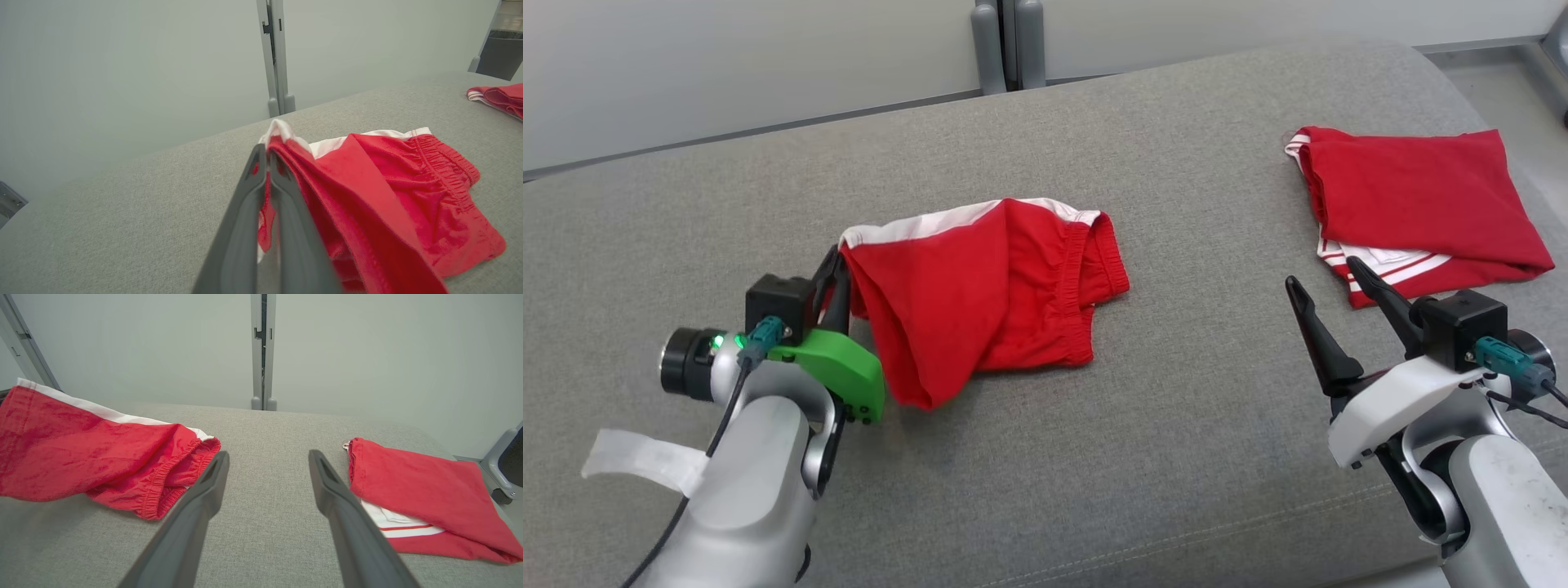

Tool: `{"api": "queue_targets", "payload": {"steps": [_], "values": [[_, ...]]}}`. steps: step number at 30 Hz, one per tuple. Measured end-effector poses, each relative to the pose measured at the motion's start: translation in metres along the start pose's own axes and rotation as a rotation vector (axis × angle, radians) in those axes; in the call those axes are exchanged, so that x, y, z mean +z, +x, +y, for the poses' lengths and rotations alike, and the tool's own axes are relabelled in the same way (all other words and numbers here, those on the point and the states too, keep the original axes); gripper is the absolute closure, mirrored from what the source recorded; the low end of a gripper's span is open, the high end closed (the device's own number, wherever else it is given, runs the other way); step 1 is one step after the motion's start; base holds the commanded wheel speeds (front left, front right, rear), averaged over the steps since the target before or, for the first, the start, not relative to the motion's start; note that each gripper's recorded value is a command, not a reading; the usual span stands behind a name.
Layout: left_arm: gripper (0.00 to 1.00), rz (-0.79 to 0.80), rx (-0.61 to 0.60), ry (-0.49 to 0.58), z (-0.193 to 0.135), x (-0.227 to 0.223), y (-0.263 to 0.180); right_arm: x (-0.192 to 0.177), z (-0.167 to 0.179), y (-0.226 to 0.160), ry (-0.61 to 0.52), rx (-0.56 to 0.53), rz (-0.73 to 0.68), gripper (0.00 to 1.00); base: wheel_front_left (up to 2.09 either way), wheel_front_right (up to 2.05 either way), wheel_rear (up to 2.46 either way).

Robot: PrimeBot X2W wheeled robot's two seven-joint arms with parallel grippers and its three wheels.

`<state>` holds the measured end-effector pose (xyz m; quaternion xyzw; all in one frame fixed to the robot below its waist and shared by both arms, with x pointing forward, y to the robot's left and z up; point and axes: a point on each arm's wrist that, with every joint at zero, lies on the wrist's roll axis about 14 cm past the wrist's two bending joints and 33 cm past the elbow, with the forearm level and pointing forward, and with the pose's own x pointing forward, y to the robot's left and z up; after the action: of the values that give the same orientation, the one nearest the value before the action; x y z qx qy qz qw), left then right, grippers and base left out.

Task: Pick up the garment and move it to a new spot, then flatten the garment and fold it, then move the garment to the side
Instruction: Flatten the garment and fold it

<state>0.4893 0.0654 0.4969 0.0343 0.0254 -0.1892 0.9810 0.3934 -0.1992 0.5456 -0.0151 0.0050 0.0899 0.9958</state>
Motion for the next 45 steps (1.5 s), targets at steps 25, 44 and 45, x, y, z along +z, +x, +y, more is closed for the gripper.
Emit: {"api": "queue_targets", "payload": {"steps": [25, 44, 45], "values": [[0.00, 0.016, 0.235, -0.171, 0.051, -0.021, -0.040, 0.005, 0.012, 0.010, 0.004, 0.036, -0.018, 0.00, 0.00, 0.00, 0.00], [0.00, 0.297, -0.122, -0.253, -0.094, -0.099, -0.064, -0.006, 0.008, 0.006, 0.013, 0.022, 0.014, 0.00, 0.00, 0.00, 0.00], [0.00, 0.315, -0.125, -0.248, -0.097, -0.103, -0.066, -0.006, 0.008, 0.005, 0.012, 0.021, 0.016, 0.00, 0.00, 0.00, 0.00]]}}
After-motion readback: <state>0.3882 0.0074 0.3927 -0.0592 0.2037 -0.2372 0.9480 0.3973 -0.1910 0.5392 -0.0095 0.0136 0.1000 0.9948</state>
